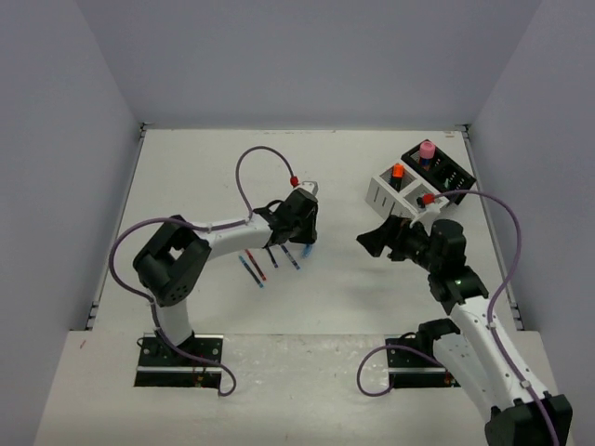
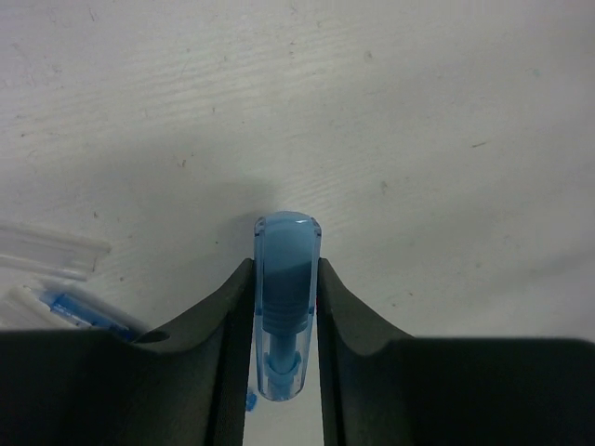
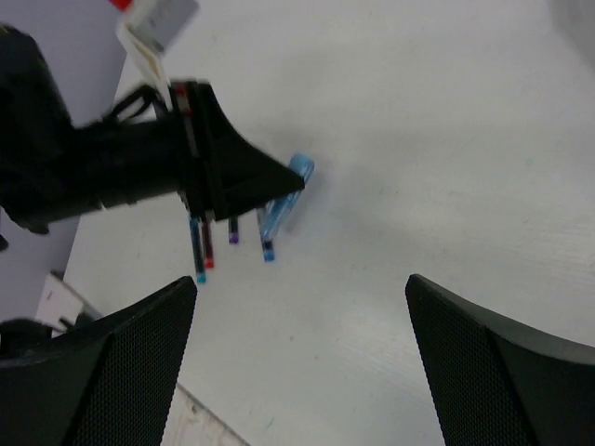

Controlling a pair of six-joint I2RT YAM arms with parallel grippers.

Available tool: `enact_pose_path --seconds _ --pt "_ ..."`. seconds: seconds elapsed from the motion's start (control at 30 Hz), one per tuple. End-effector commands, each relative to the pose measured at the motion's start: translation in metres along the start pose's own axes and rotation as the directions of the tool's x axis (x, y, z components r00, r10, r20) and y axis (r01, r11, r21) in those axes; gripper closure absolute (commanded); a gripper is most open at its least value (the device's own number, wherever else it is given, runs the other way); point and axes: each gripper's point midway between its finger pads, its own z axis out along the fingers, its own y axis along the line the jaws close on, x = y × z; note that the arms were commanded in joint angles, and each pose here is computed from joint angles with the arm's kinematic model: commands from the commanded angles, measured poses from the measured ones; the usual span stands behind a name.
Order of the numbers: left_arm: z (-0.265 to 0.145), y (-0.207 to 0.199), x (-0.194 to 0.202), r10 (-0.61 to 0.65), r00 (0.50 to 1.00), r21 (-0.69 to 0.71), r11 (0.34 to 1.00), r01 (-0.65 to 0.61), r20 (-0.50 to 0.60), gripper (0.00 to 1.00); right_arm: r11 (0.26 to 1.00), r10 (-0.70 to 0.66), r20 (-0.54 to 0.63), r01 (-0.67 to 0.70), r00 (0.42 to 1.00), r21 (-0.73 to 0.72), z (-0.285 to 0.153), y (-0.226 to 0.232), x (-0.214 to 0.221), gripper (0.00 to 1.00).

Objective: Sort the stationery into containers
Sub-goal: Pick up the stationery from the center of the board, then place the stationery in the storage box.

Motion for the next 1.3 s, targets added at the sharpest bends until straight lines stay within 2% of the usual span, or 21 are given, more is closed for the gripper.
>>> enact_pose_path --seconds 0.0,0.07,0.13,0.23,0.4,0.43,0.7,0.93,0.97,1.0,1.03,1.07,1.1,1.17,1.27 --pt "-0.043 -0.04 -0.045 -0.162 0.974 0.151 0.979 0.139 0.156 1.0 0.976 -0.035 -0.08 0.017 0.996 -0.217 0.019 0.045 0.027 0.05" --pt "-0.062 -0.055 -0.051 -0.217 0.96 0.212 0.961 0.178 0.178 1.0 0.973 -0.057 -0.16 0.018 0.986 -0.231 0.034 0.059 0.047 0.06" --pt "-0.078 -0.068 -0.057 -0.256 0.944 0.275 0.942 0.195 0.207 1.0 0.976 -0.059 -0.172 0.02 0.983 -0.216 0.044 0.063 0.053 0.1" --pt "-0.105 -0.088 -0.065 -0.288 0.928 0.364 0.912 0.191 0.237 1.0 0.982 -0.058 -0.154 0.028 0.986 -0.189 0.056 0.068 0.051 0.14" --pt "-0.128 -0.102 -0.067 -0.309 0.922 0.429 0.884 0.187 0.234 1.0 0.986 -0.053 -0.134 0.03 0.99 -0.164 0.069 0.075 0.042 0.32" --pt "-0.129 -0.102 -0.068 -0.312 0.92 0.434 0.881 0.187 0.238 1.0 0.986 -0.049 -0.121 0.028 0.991 -0.166 0.069 0.078 0.038 0.37" --pt "-0.136 -0.103 -0.066 -0.313 0.918 0.451 0.874 0.179 0.242 1.0 0.986 -0.015 -0.032 0.01 0.999 -0.164 0.067 0.088 0.013 0.53" --pt "-0.135 -0.104 -0.065 -0.303 0.921 0.459 0.873 0.164 0.247 1.0 0.989 0.007 -0.018 -0.009 1.0 -0.148 0.072 0.09 0.005 0.95" --pt "-0.134 -0.104 -0.065 -0.3 0.921 0.455 0.876 0.162 0.25 0.96 0.989 0.01 -0.016 -0.012 1.0 -0.146 0.072 0.089 0.005 1.0" --pt "-0.133 -0.102 -0.066 -0.294 0.921 0.445 0.882 0.158 0.255 0.86 0.99 0.014 -0.011 -0.015 1.0 -0.139 0.073 0.088 0.005 1.0" --pt "-0.133 -0.098 -0.069 -0.292 0.917 0.429 0.89 0.156 0.271 0.56 0.992 0.02 -0.015 -0.022 1.0 -0.123 0.074 0.085 0.005 1.0" --pt "-0.133 -0.095 -0.072 -0.284 0.916 0.403 0.902 0.154 0.285 0.2 0.994 0.024 -0.016 -0.026 1.0 -0.104 0.074 0.082 0.005 1.0" --pt "-0.133 -0.088 -0.075 -0.266 0.917 0.357 0.922 0.151 0.298 0.0 0.996 0.028 -0.013 -0.029 1.0 -0.08 0.074 0.077 0.004 1.0" --pt "-0.133 -0.047 -0.089 -0.225 0.903 0.142 0.972 0.185 0.365 0.0 0.998 0.054 -0.006 -0.054 0.999 0.012 0.072 0.056 -0.004 1.0" --pt "-0.153 0.019 -0.097 -0.224 0.887 -0.089 0.955 0.282 0.404 0.0 0.98 0.138 0.079 -0.148 0.987 0.136 0.054 0.012 -0.038 1.0"
